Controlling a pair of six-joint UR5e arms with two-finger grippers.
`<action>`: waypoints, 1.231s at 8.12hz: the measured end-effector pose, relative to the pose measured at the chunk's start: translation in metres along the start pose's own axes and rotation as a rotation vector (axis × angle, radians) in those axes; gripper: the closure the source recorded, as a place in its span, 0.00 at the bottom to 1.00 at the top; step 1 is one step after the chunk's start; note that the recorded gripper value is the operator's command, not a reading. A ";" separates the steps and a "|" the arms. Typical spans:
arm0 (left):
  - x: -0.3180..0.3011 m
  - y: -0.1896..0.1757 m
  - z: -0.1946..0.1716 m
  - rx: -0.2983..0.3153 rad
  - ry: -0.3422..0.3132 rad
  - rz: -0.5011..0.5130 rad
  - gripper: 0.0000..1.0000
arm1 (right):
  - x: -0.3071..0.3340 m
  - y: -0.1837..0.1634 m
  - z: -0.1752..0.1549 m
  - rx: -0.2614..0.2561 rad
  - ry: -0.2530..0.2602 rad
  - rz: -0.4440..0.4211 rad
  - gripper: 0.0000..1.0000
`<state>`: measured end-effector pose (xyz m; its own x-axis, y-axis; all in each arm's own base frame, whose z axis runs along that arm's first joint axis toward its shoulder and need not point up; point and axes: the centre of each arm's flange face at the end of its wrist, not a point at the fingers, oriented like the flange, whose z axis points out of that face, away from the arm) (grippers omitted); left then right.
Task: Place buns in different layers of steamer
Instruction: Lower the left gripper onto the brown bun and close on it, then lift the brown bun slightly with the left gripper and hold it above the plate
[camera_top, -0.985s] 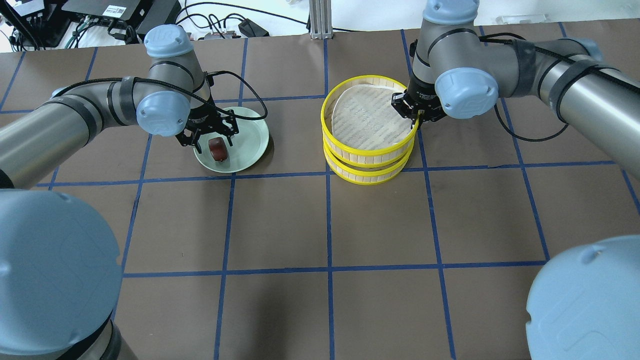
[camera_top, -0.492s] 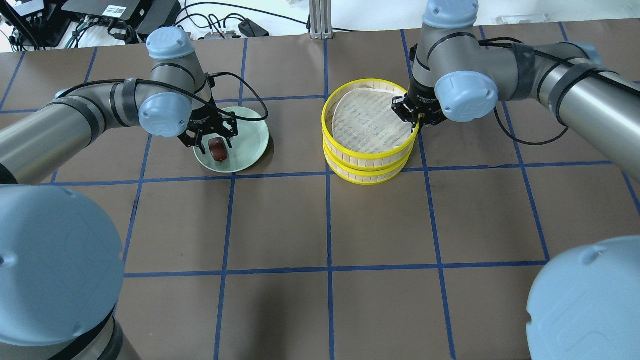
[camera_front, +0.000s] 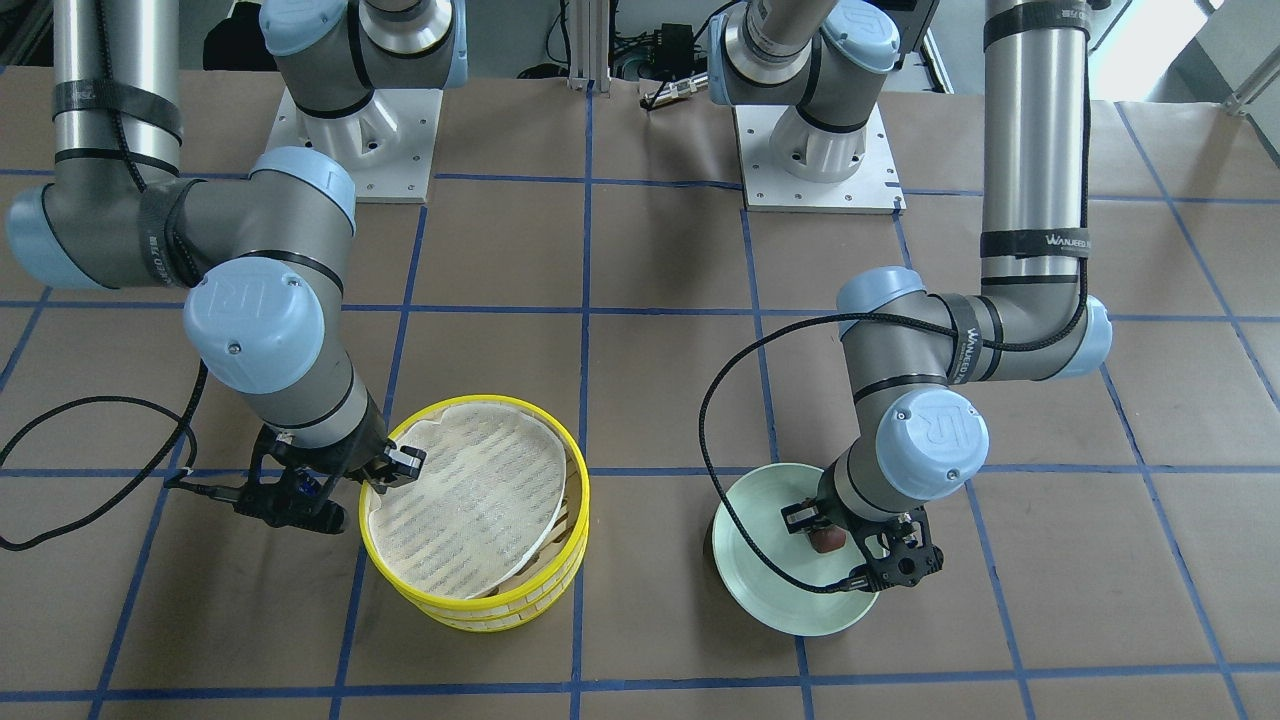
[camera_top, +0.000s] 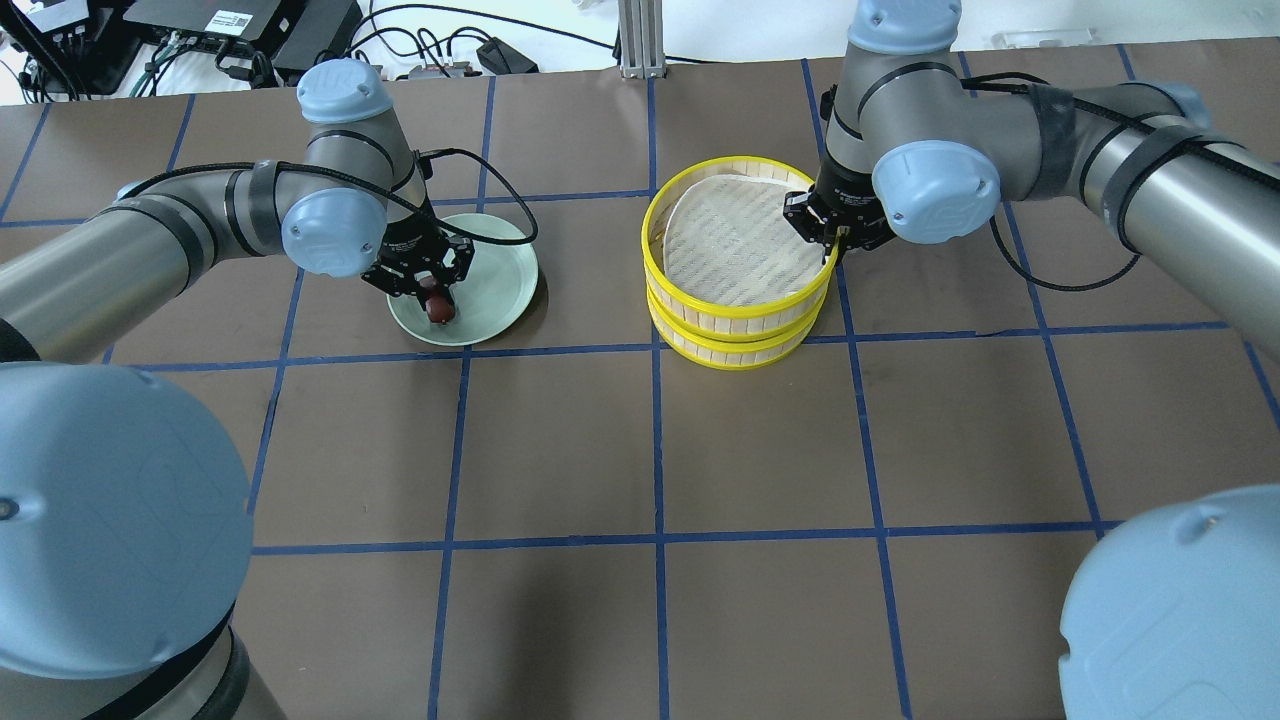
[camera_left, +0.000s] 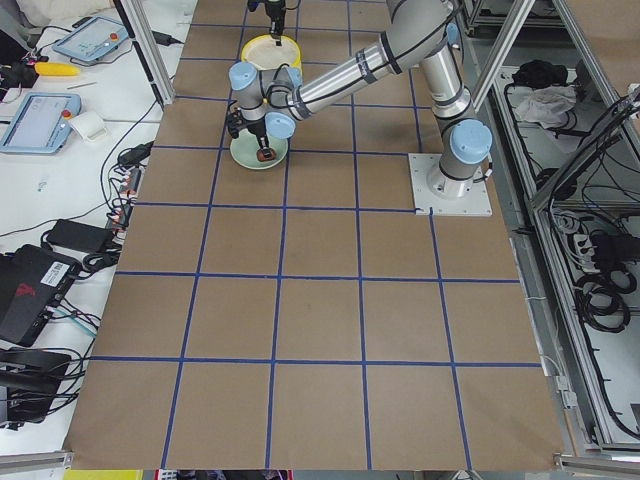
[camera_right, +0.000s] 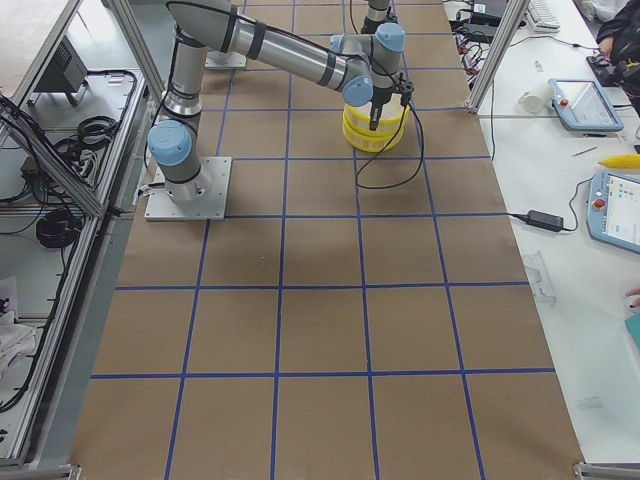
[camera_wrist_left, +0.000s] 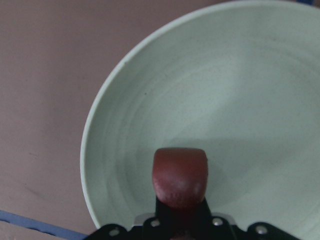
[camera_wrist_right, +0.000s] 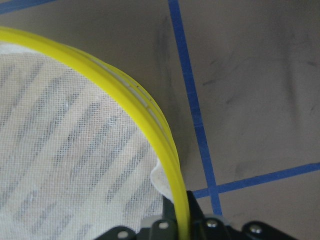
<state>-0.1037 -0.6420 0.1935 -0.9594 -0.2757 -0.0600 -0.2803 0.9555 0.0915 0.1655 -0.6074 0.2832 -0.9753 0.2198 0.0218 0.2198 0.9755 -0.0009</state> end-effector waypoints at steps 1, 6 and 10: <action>0.000 0.000 -0.003 0.005 0.002 -0.003 1.00 | 0.000 0.000 0.000 0.000 -0.001 -0.001 1.00; -0.002 0.002 -0.032 0.052 0.008 -0.014 1.00 | 0.001 0.000 0.001 0.003 0.008 -0.003 0.67; -0.004 0.002 -0.033 0.056 0.000 -0.009 1.00 | 0.001 0.000 0.002 0.002 0.008 0.004 0.53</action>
<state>-0.1016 -0.6429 0.2266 -0.9568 -0.2844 -0.0608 -0.2868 0.9574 0.0351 0.1647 -0.6071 0.2816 -0.9742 0.2239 0.0295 0.2239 0.9746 -0.0026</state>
